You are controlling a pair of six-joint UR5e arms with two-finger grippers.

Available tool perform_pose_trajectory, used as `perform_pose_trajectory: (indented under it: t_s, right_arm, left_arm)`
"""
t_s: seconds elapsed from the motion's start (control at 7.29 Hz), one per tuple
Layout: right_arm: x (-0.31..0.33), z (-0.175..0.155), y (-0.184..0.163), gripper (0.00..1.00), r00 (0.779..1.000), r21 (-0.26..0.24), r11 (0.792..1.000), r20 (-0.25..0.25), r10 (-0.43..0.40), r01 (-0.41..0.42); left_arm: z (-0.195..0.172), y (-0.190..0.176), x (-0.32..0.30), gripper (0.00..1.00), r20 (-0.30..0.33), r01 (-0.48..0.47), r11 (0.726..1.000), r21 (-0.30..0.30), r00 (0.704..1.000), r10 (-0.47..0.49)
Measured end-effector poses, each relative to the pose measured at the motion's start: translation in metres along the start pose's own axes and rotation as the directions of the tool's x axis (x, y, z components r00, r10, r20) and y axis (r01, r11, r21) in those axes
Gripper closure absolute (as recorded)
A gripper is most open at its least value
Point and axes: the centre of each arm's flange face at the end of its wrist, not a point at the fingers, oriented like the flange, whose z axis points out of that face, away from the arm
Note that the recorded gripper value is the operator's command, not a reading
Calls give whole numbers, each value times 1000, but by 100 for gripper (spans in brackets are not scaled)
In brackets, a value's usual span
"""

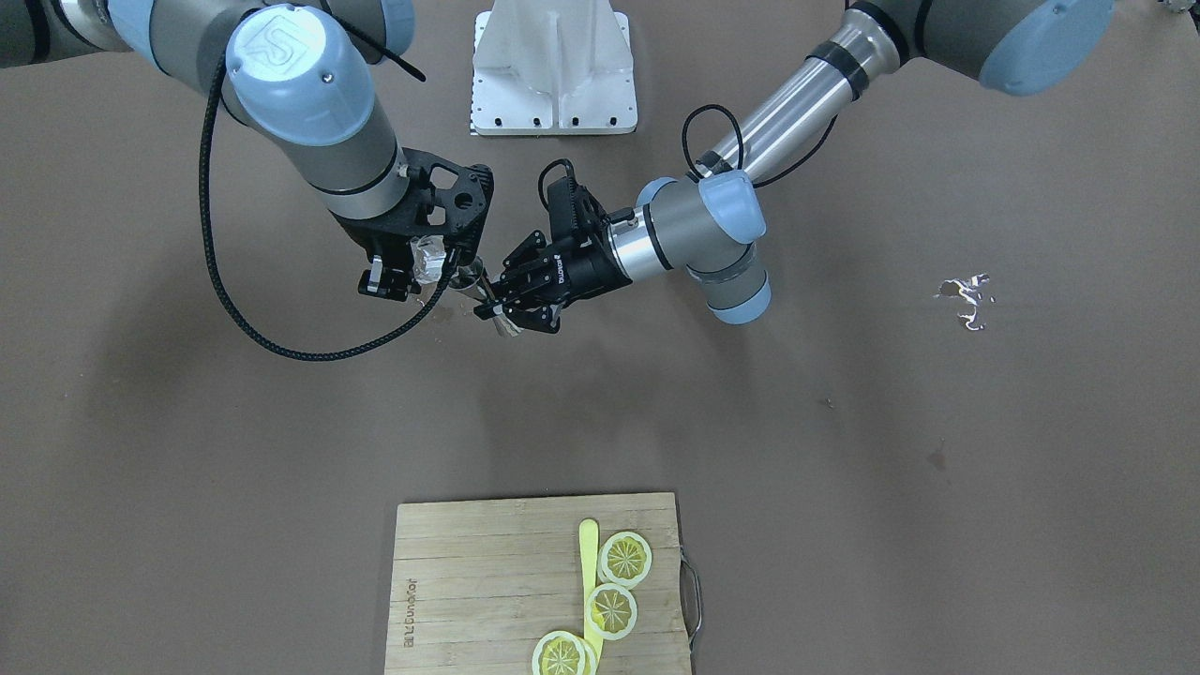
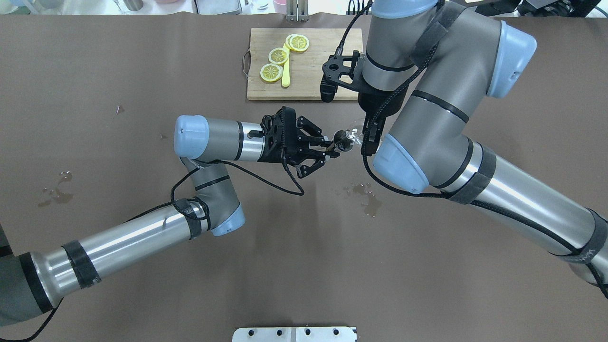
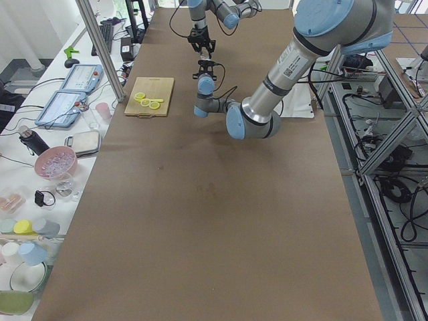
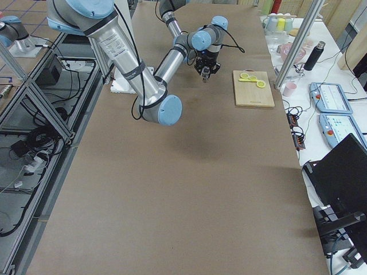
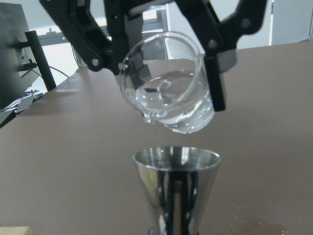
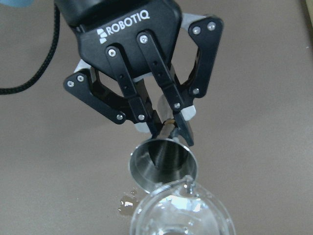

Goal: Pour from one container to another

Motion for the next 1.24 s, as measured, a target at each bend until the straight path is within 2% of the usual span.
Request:
perform_pose_trajectory:
  t_s: [0.41,0.82,0.96,1.24]
  right_arm:
    - [12,-12,28,100,1000,82,997,-26,1,2]
    - [33,-14,102,100,995,178,982,-70,77,-63]
    - [39,-14,128,100,989,207,973,-81,120,-101]
    - [43,4,182,100,973,292,942,-110,204,-164]
  left_arm:
    - [-1,-2,0,100,0,-5,1000,11,1000,5]
    - [-6,-10,0,100,1,-18,999,45,1000,18]
    - [-8,-14,-1,100,5,-11,998,60,1000,11]
    - [-16,-22,-2,100,48,12,995,97,999,-16]
